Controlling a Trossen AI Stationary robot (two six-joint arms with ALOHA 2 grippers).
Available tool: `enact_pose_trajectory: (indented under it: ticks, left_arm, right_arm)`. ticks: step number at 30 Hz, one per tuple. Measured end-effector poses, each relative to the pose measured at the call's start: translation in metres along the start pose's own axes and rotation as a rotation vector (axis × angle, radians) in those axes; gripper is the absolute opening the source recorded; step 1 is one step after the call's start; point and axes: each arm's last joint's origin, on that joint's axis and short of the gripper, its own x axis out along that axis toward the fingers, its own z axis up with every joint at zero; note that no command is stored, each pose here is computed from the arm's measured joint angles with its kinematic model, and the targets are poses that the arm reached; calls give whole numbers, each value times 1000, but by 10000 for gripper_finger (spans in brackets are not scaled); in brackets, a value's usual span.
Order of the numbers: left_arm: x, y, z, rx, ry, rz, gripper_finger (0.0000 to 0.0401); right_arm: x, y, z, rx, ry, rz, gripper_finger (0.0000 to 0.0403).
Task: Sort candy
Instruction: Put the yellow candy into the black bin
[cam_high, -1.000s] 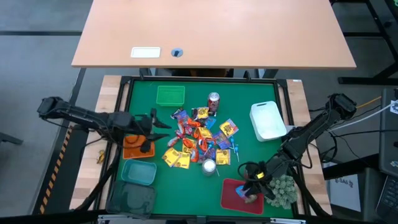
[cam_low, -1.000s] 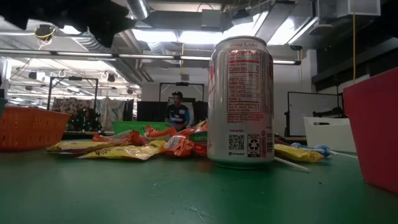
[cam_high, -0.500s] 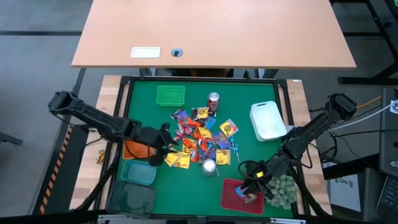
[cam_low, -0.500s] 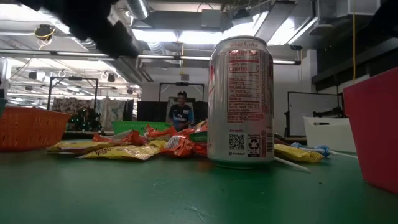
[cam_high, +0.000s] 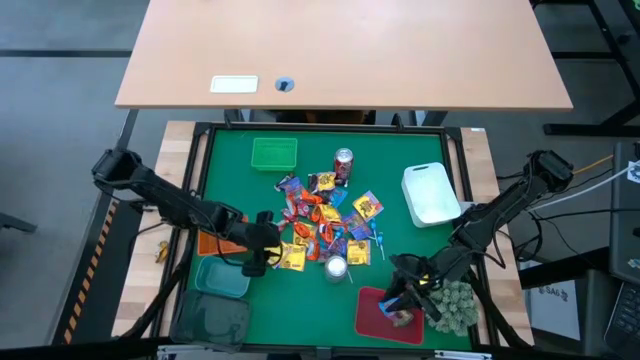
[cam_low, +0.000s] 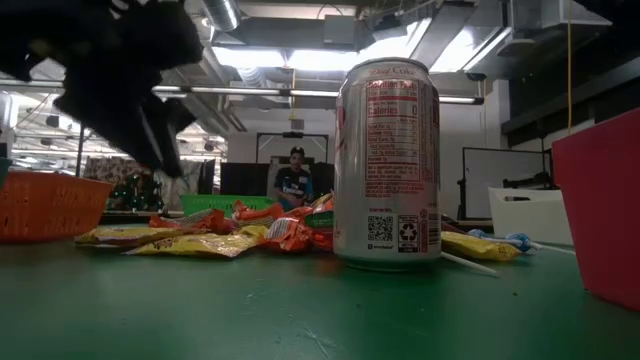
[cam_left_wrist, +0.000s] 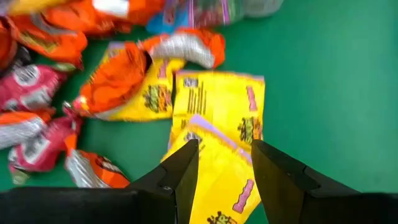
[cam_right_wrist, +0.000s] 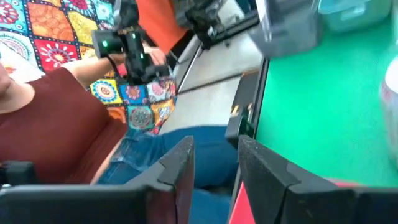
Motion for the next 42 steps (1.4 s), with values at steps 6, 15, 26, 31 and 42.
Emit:
enact_pose_trajectory:
  ticks: [6, 15, 26, 31, 42]
  left_arm:
    - [16, 0, -7, -17, 72, 15, 141]
    - [33, 0, -16, -7, 146, 29, 141]
    - [42, -1, -20, 4, 183, 34, 126]
    - [42, 0, -21, 6, 185, 40, 76]
    - [40, 0, -20, -1, 179, 33, 2]
  right_arm:
    - [0, 0, 3, -86, -54, -43, 124]
    - [0, -2, 4, -186, -87, -99, 124]
    - [-1, -4, 5, -240, -129, -176, 124]
    - [-1, -4, 5, -255, -128, -177, 124]
    - [-1, -5, 7, -286, -161, -239, 124]
